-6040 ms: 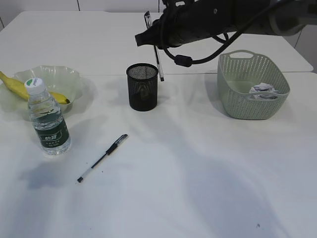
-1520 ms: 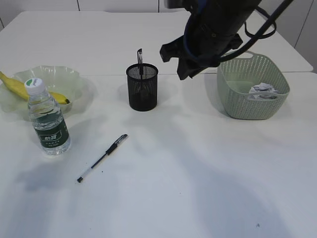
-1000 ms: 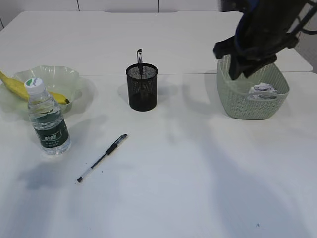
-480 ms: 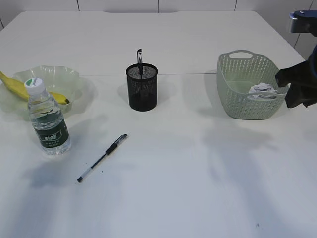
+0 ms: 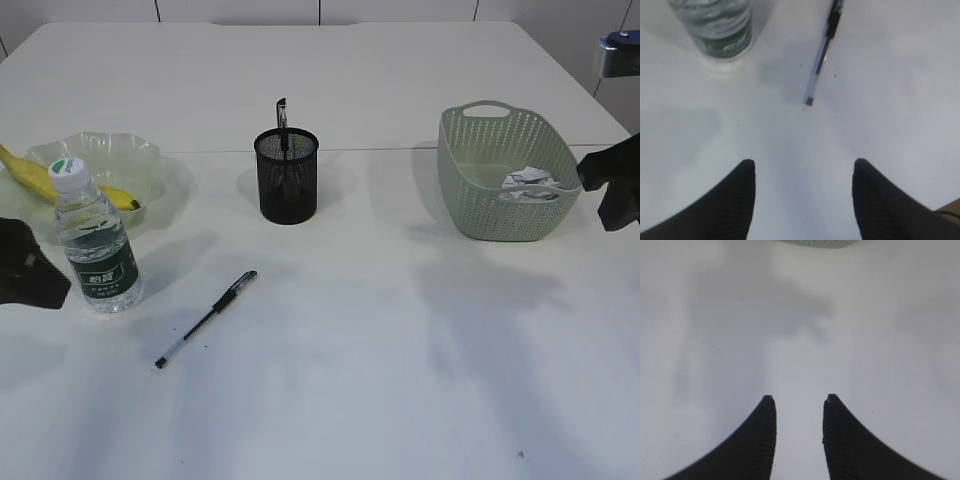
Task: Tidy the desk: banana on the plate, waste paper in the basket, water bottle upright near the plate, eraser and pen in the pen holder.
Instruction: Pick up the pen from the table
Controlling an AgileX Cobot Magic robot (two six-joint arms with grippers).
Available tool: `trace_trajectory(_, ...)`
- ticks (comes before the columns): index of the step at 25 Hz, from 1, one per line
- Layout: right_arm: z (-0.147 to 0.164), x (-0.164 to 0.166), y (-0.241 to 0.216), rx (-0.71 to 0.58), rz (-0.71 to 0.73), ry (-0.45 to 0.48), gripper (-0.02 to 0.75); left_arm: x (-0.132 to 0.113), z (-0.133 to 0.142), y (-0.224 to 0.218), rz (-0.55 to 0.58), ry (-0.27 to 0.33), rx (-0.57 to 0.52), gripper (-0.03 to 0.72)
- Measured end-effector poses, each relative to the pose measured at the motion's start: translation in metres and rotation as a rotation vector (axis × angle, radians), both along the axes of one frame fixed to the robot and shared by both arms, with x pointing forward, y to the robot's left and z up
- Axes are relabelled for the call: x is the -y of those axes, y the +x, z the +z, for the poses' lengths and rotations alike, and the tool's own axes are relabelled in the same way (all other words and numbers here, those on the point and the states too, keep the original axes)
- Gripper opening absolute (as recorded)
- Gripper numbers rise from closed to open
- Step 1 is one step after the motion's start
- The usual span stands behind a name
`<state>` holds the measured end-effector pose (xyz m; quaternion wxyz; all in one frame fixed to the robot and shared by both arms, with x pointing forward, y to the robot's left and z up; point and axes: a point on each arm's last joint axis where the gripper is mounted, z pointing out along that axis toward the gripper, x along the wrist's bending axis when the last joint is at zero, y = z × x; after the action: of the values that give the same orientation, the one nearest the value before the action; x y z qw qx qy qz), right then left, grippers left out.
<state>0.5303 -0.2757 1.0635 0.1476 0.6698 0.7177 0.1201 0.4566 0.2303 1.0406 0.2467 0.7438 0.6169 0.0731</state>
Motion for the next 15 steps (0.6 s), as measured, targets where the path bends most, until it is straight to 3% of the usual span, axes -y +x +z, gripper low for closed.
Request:
trace_trajectory(6, 0.000, 0.000, -0.001, -0.009, -0.001, -0.002, 0.246, 0.030, 0.023, 0.022, -0.127, 0.045, 0.113, 0.431)
trace_trajectory(15, 0.000, 0.002, -0.001, -0.011, 0.003, -0.023, 0.246, 0.071, 0.025, 0.091, -0.266, 0.137, -0.048, 0.431)
